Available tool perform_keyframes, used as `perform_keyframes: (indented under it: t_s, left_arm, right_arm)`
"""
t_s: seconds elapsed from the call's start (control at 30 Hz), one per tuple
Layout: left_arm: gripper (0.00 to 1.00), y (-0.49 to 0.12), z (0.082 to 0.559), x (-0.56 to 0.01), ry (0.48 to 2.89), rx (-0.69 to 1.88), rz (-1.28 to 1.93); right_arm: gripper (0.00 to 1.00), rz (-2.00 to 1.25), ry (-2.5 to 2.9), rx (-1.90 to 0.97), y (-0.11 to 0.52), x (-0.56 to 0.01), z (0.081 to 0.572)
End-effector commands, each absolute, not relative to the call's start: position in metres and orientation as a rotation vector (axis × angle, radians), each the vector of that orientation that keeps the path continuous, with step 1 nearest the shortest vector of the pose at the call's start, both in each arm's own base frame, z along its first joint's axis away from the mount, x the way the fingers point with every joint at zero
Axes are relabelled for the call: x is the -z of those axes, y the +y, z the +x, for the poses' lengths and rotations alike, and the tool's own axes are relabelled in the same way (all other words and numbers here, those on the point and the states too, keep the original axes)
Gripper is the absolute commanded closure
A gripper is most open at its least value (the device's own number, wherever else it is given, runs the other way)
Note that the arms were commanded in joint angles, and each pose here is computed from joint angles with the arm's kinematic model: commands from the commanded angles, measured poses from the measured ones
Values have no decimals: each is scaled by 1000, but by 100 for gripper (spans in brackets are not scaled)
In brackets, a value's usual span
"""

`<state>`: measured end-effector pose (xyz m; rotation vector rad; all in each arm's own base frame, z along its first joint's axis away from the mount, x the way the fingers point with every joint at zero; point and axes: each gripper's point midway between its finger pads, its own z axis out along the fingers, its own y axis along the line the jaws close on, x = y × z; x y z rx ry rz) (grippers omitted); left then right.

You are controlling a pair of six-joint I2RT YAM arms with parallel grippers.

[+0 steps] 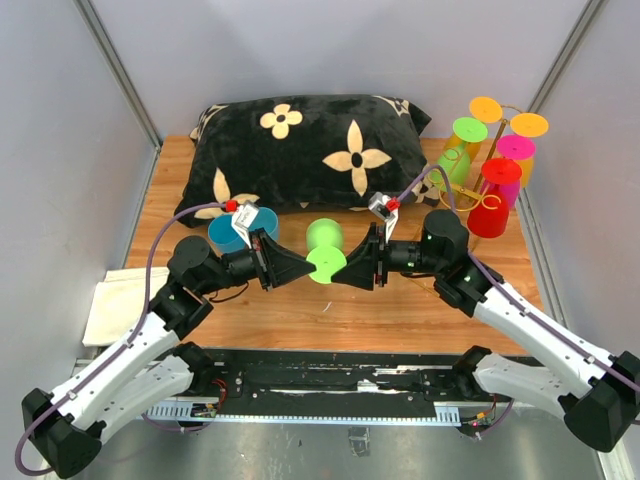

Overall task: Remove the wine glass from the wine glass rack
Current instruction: Place the wine glass at the center of the board.

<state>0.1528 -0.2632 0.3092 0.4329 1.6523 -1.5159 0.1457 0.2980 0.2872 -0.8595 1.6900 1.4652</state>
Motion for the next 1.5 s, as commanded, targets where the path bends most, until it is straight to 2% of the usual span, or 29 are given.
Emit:
perform_keyframes:
  t_s: [0.0, 0.07, 0.17, 0.4, 0.47, 0.63, 0.73, 0.87, 1.07, 1.17, 1.23, 1.33, 1.47]
  left_arm:
    - [100, -259, 153, -322, 1584, 1472, 456]
    - [99, -257, 154, -322, 1594, 1451, 449]
    - [100, -254, 154, -321, 1594, 1430, 446]
    - [98, -251, 155, -318, 1614, 1416, 426]
    - [89, -252, 155, -317, 1623, 1420, 421]
    - [47, -242, 163, -317, 1661, 1330, 364]
    - [30, -223, 179, -318, 1711, 1180, 254]
    - [16, -203, 187, -326, 1731, 1049, 187]
    - [9, -192, 188, -337, 1734, 1001, 141]
    - [7, -194, 187, -341, 1735, 1021, 140]
    - [14, -200, 183, -342, 1729, 1055, 177]
    - [17, -214, 179, -332, 1782, 1102, 254]
    - [13, -233, 177, -311, 1906, 1151, 346]
  right_arm:
    - [68, -868, 1629, -1482, 311, -309, 144]
    - [73, -864, 1615, -1515, 316, -313, 143]
    - [74, -871, 1599, -1536, 320, -315, 142]
    - [89, -886, 1590, -1567, 326, -315, 139]
    - [99, -890, 1586, -1547, 325, -312, 140]
    - [99, -921, 1568, -1422, 320, -298, 142]
    - [99, -999, 1497, -1261, 314, -280, 144]
    - [99, -1227, 1319, -970, 315, -240, 137]
    - [99, -1757, 823, -627, 314, -181, 95]
    - [99, -1808, 761, -515, 309, -166, 101]
    - [99, -1827, 728, -470, 307, -159, 103]
    - [99, -1813, 696, -445, 307, -155, 105]
    - [99, -1842, 707, -461, 303, -150, 101]
